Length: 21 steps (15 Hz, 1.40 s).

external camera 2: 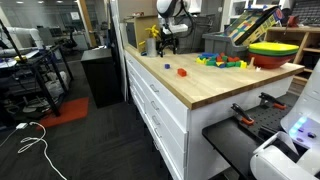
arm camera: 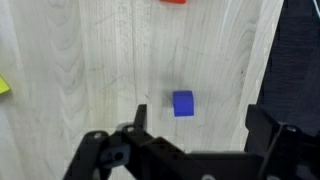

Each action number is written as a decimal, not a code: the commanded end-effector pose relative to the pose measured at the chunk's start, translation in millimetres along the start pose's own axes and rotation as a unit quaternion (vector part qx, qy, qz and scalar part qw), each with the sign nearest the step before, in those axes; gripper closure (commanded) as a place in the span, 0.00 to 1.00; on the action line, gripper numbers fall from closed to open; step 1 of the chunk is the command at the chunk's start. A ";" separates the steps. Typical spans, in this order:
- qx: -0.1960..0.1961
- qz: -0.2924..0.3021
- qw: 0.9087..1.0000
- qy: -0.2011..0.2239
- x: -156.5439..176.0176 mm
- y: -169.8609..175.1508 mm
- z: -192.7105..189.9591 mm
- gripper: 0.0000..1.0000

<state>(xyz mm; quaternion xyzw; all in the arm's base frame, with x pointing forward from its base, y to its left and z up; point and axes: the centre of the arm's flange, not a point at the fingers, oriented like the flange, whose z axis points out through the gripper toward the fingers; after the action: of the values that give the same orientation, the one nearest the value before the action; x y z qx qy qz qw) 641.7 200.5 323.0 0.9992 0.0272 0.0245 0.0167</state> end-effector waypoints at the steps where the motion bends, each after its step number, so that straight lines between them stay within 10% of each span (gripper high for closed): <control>1: 0.006 -0.014 1.000 0.006 36.0 0.8 10.0 0.00; 19: -0.007 -0.035 0.998 -0.049 41.3 12.7 67.7 0.00; 21: -0.009 -0.037 0.998 -0.055 38.4 13.0 68.6 0.26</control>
<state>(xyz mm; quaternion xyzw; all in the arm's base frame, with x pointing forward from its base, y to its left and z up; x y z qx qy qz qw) 686.1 191.6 251.2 0.9982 0.0499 -0.0150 0.0296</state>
